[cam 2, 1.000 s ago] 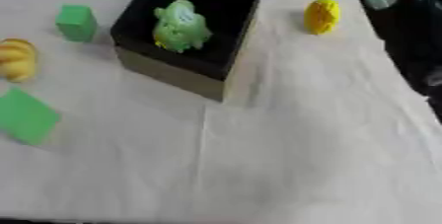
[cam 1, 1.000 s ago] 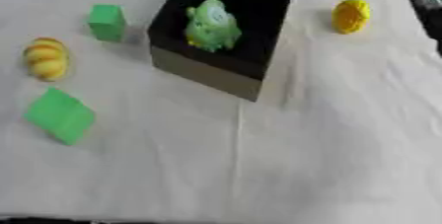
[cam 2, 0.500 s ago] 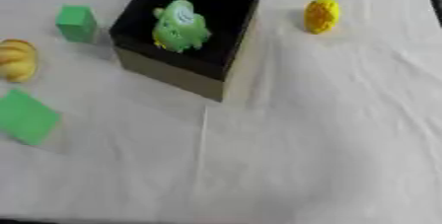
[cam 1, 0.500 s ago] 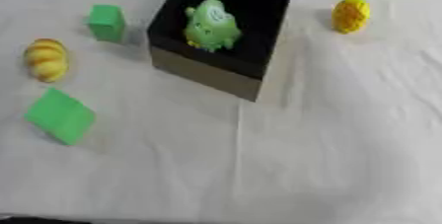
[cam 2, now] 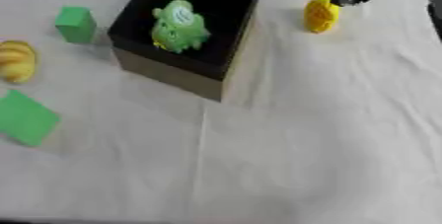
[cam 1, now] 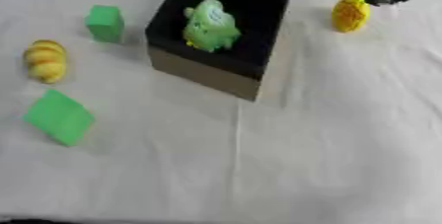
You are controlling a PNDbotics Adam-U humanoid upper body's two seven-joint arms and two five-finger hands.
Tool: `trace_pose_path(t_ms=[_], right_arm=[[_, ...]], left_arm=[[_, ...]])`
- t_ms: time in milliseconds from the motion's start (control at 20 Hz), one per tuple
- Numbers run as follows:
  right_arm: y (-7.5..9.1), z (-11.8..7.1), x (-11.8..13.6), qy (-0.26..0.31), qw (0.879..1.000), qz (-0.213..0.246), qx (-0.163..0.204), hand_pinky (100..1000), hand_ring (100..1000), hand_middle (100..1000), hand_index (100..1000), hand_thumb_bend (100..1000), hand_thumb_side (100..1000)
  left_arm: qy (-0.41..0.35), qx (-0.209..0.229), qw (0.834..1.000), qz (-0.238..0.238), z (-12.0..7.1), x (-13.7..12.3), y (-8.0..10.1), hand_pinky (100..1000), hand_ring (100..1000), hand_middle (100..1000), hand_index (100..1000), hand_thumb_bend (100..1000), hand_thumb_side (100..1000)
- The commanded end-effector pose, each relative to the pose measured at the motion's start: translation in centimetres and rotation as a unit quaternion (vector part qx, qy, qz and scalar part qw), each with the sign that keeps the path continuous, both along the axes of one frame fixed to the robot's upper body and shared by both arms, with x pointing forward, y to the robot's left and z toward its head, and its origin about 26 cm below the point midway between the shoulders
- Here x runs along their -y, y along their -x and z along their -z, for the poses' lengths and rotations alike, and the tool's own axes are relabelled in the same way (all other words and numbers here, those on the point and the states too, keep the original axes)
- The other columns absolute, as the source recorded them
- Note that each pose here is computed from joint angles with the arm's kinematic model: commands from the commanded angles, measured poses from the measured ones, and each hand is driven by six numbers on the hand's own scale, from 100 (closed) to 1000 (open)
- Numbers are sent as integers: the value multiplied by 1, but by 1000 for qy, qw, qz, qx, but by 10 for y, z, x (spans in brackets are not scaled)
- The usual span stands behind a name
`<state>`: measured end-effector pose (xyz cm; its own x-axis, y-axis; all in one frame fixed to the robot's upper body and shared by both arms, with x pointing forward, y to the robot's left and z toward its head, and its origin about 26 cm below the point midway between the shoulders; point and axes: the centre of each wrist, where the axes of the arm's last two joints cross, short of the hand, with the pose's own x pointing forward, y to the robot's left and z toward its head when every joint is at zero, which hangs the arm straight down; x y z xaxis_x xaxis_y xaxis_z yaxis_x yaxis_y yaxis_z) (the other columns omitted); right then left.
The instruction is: Pick up objects on the table and place them in the box.
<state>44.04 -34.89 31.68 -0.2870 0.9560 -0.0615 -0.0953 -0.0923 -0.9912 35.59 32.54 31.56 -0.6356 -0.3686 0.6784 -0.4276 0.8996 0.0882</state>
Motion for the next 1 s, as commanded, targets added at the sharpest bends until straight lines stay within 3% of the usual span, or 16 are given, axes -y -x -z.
trace_pose_path(t_ms=[50, 1000], right_arm=[[1, -4, 9, 8, 1000, 13, 7, 931, 982, 879, 889, 397, 100], [-6, 13, 20, 10, 999, 43, 5, 921, 973, 872, 878, 387, 100]], left_arm=[[-11, 17, 1000, -5, -14, -3, 6, 781, 866, 774, 930, 416, 569], [-4, 22, 1000, -1, -15, -1, 6, 780, 873, 775, 929, 407, 574]])
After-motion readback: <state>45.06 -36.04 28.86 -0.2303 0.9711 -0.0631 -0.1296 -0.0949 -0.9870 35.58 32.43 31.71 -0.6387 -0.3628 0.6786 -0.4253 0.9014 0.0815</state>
